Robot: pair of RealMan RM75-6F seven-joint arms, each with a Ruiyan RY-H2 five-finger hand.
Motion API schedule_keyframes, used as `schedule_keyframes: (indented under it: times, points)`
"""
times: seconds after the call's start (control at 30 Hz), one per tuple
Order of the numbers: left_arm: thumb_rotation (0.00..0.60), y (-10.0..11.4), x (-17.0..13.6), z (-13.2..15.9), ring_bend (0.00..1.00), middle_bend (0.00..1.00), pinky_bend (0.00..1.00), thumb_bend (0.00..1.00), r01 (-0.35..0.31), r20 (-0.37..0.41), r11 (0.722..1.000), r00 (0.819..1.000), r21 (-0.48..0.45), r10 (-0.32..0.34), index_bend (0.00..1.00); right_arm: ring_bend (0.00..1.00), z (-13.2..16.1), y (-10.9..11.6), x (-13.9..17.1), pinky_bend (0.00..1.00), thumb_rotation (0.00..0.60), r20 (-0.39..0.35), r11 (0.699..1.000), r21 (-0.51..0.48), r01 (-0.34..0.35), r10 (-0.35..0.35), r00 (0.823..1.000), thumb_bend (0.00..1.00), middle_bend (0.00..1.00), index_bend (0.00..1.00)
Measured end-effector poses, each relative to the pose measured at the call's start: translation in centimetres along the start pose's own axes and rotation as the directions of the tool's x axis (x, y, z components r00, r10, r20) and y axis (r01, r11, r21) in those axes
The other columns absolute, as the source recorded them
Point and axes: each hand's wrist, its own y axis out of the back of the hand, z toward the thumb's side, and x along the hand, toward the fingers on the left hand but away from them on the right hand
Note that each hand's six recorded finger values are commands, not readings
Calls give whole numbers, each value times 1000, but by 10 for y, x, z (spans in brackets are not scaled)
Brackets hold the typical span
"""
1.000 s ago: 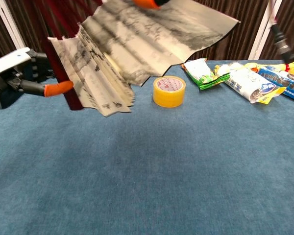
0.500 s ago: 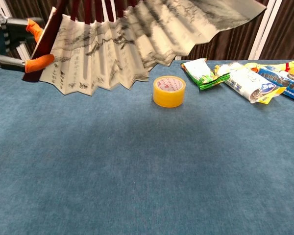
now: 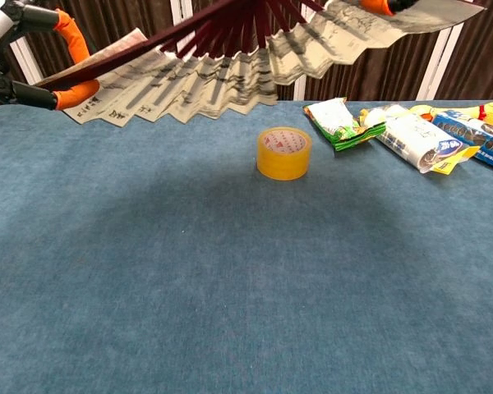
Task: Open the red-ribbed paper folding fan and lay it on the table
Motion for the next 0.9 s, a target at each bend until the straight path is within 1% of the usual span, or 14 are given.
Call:
schedule_keyframes:
  times: [0.1,0.2,0.4,0.53,0.7,0.8,0.9]
  points:
    - [600,-3,3,1,39,424,177,477,-2,22,999,1000,45,1,777,288,-4,-2,3,229,600,-9,1000,23,1,-1,1000,492,244,995]
    - [600,-6,7,3,39,421,177,467,-2,46,996,999,90,-2,774,287,-13,-6,7,229,600,-6,999,48,-1,2,1000,492,244,994]
    - [600,-14,14,13,39,412,177,465,-9,103,986,995,167,-9,773,287,-32,-13,13,229,600,25,999,39,-10,9,1000,492,244,994]
    - [600,-18,18,17,39,409,177,465,-14,135,971,991,241,-19,773,288,-50,-15,18,229,600,56,999,45,-8,6,998,492,244,994]
    - [600,-23,19,20,39,408,177,464,-27,174,939,984,342,-35,773,288,-69,-13,22,229,600,85,999,51,4,-9,996,493,244,996]
    - [600,-24,17,21,39,408,177,464,-34,187,926,982,375,-39,773,288,-81,-11,26,229,600,103,998,64,14,-20,994,493,244,998]
    - [600,-26,17,20,40,405,177,464,-36,188,921,981,388,-41,771,288,-91,-10,30,229,600,122,998,58,18,-25,992,493,244,999]
